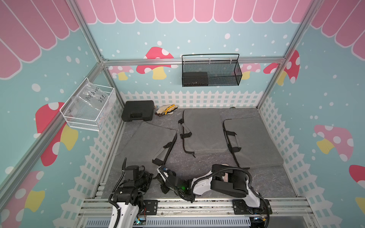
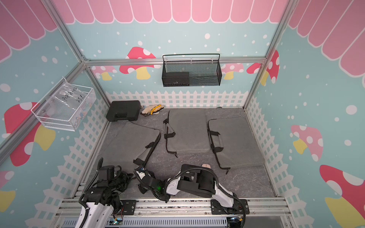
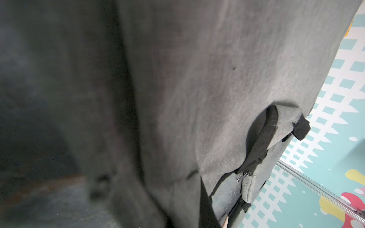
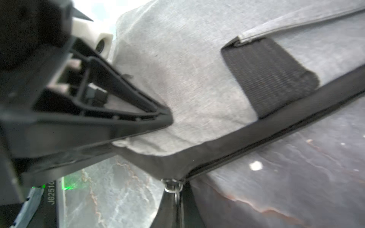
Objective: Put the mouse into the laptop bag
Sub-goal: Zip the zipper on the zippered laptop bag.
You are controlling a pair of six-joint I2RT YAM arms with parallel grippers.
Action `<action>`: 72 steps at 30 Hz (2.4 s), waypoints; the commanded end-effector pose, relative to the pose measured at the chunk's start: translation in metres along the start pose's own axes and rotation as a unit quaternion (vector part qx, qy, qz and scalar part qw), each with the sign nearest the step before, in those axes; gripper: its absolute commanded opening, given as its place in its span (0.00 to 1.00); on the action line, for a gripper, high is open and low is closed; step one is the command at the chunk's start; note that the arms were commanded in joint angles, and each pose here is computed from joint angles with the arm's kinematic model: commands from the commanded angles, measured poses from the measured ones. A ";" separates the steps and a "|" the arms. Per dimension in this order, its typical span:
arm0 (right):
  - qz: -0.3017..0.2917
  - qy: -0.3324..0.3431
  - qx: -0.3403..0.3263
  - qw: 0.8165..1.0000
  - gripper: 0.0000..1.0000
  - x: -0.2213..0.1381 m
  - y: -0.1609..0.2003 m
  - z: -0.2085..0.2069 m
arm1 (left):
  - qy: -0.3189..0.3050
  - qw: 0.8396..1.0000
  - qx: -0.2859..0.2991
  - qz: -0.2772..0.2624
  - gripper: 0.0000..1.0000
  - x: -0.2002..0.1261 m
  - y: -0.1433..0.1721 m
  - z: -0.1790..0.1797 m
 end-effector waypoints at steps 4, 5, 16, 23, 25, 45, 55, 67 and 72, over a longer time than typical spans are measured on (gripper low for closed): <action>0.004 0.112 0.028 0.993 0.00 -0.005 -0.013 -0.088 | -0.059 0.997 -0.007 -0.048 0.00 -0.011 -0.010 0.018; 0.004 0.120 0.030 0.992 0.00 -0.005 -0.016 -0.095 | -0.062 0.997 -0.008 -0.050 0.00 -0.013 -0.011 0.018; 0.007 0.181 0.054 0.982 0.00 0.003 -0.048 -0.151 | -0.071 0.994 -0.014 -0.085 0.00 -0.040 -0.012 0.020; 0.004 0.218 0.047 0.975 0.00 0.011 -0.075 -0.167 | -0.074 0.990 -0.019 -0.115 0.00 -0.060 -0.012 0.026; -0.002 0.226 0.047 0.973 0.00 0.012 -0.087 -0.171 | -0.073 0.990 -0.020 -0.120 0.00 -0.062 -0.012 0.027; -0.075 0.286 0.032 0.955 0.00 -0.012 -0.213 -0.220 | -0.088 0.984 -0.027 -0.155 0.00 -0.089 -0.015 0.028; -0.118 0.282 0.038 0.951 0.00 -0.079 -0.234 -0.206 | -0.111 0.987 -0.025 -0.112 0.00 -0.052 -0.019 0.026; -0.168 0.185 0.029 0.968 0.00 -0.163 -0.180 -0.137 | -0.128 0.979 -0.030 -0.153 0.00 -0.043 -0.057 0.004; -0.175 0.159 0.031 0.971 0.00 -0.180 -0.152 -0.111 | -0.136 0.983 -0.033 -0.121 0.00 -0.023 -0.071 -0.002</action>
Point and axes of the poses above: each gripper's point midway between its finger pads, its own x axis out along the fingers, its own z axis along the line the jaws close on, y = z × x, the point moved 3 cm from there along -x, back along the fingers, and after that the axes turned 11 degrees about x, right-handed, at the moved point
